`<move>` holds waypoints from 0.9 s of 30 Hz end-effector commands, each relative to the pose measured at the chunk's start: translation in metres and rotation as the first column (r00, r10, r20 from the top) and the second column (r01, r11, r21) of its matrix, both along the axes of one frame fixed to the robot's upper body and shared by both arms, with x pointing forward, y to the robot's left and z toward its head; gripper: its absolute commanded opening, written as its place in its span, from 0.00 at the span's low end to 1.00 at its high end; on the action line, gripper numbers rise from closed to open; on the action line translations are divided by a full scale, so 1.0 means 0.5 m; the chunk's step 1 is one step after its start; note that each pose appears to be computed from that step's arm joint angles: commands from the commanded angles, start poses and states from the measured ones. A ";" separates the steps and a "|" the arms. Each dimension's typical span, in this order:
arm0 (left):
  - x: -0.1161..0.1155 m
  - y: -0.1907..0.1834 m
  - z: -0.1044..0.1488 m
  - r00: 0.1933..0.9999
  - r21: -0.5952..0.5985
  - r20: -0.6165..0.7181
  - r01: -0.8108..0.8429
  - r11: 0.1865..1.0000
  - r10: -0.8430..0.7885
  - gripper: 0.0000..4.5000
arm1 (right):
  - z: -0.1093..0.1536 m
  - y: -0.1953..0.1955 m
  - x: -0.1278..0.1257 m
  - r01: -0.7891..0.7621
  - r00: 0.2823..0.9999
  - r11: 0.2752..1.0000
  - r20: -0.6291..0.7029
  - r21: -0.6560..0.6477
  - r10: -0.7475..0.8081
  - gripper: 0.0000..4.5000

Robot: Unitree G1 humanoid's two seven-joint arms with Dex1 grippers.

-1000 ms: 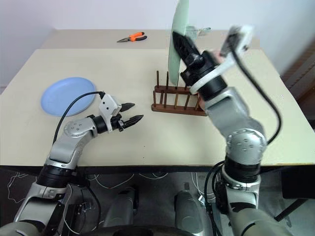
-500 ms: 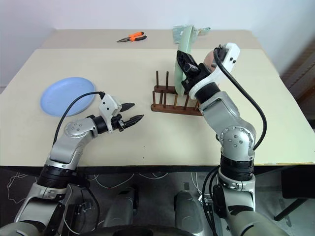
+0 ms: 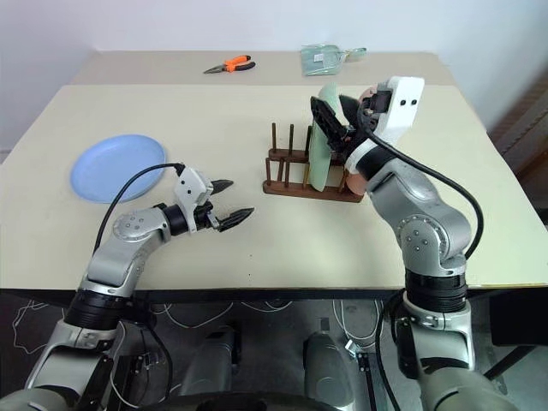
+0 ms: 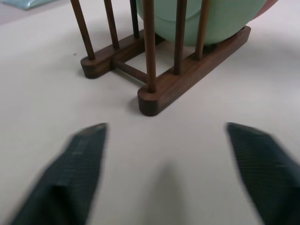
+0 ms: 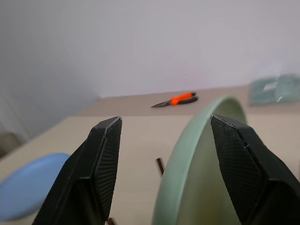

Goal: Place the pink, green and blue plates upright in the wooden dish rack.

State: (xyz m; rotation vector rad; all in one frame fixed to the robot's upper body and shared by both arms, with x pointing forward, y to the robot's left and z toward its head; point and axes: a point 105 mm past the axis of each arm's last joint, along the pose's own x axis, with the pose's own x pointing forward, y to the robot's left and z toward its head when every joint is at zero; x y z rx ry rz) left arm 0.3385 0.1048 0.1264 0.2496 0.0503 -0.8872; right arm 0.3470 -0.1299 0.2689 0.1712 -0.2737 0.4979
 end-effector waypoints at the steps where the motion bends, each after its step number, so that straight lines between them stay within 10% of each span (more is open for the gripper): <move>1: 0.008 0.009 0.034 0.998 -0.047 0.053 -0.034 0.998 0.036 1.00 | 0.072 0.020 -0.035 -0.010 0.979 0.995 0.200 -0.102 0.031 0.87; 8: 0.094 0.124 0.086 0.883 -0.186 0.106 -0.434 0.881 0.458 1.00 | 0.088 0.090 -0.072 -0.003 0.917 0.906 0.361 -0.423 0.171 0.99; 15: 0.095 0.457 0.113 0.136 -0.303 -0.085 -0.947 0.105 0.987 1.00 | 0.004 0.129 -0.073 -0.063 0.906 0.768 0.286 -0.638 0.312 0.99; 22: 0.057 0.507 0.083 0.008 -0.296 -0.258 -0.953 -0.071 0.966 1.00 | -0.028 0.142 -0.069 -0.103 0.905 0.754 0.253 -0.649 0.341 0.99; 27: 0.068 0.469 0.007 0.087 -0.263 -0.611 -0.960 -0.098 0.787 0.88 | -0.036 0.146 -0.068 -0.105 0.907 0.756 0.250 -0.646 0.340 1.00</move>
